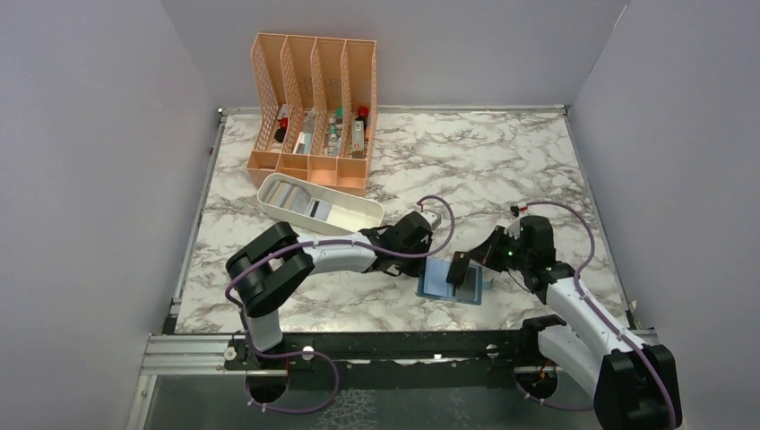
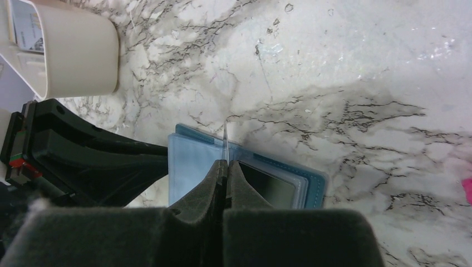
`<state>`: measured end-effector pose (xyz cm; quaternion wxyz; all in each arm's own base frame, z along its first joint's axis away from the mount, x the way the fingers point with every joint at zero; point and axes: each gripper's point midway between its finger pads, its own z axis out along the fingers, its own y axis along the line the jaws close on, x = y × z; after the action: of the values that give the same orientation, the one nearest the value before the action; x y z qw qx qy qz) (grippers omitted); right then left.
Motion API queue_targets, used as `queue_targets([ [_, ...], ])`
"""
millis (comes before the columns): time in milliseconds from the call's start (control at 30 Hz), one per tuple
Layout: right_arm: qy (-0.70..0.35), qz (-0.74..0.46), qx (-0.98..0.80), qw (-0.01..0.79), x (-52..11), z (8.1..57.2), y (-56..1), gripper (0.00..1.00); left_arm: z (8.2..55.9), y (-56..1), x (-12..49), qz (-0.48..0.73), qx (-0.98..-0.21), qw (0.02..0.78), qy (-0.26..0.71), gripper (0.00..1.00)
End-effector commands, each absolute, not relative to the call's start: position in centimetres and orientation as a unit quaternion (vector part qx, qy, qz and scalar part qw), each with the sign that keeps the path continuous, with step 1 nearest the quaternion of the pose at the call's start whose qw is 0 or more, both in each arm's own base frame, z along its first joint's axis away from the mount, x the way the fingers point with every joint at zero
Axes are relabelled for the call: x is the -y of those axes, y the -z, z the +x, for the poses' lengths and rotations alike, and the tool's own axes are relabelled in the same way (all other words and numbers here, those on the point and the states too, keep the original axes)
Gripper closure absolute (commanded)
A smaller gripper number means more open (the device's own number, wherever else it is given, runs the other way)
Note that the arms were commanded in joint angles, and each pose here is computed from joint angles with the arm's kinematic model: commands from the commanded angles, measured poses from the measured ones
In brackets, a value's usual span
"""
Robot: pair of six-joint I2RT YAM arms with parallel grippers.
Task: Put the credit cards into the card holder
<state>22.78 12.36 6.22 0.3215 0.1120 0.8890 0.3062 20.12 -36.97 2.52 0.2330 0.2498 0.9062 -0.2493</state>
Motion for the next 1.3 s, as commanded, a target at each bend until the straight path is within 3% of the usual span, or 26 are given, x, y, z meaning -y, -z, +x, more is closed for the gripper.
queue_targets([
  [0, -0.338, 0.087, -0.879, 0.324, -13.4, 22.5, -6.5, 0.99, 20.1, -1.0, 36.0, 0.256, -0.914, 0.23, 0.215, 0.81],
  [167, -0.338, 0.089, -0.877, 0.329, -13.3, 21.9, -6.1, 0.99, 20.3, -0.9, 36.1, 0.256, -0.914, 0.231, 0.213, 0.81],
  [700, -0.335, 0.176, -0.896, 0.232, -13.2, 18.5, -3.2, 0.99, 20.7, -0.4, 35.2, 0.249, -0.917, 0.252, 0.183, 0.79],
  [1267, -0.399, 0.101, -0.862, 0.295, -14.9, 19.8, -4.2, 0.99, 20.2, 0.0, 35.9, 0.256, -0.916, 0.241, 0.192, 0.78],
])
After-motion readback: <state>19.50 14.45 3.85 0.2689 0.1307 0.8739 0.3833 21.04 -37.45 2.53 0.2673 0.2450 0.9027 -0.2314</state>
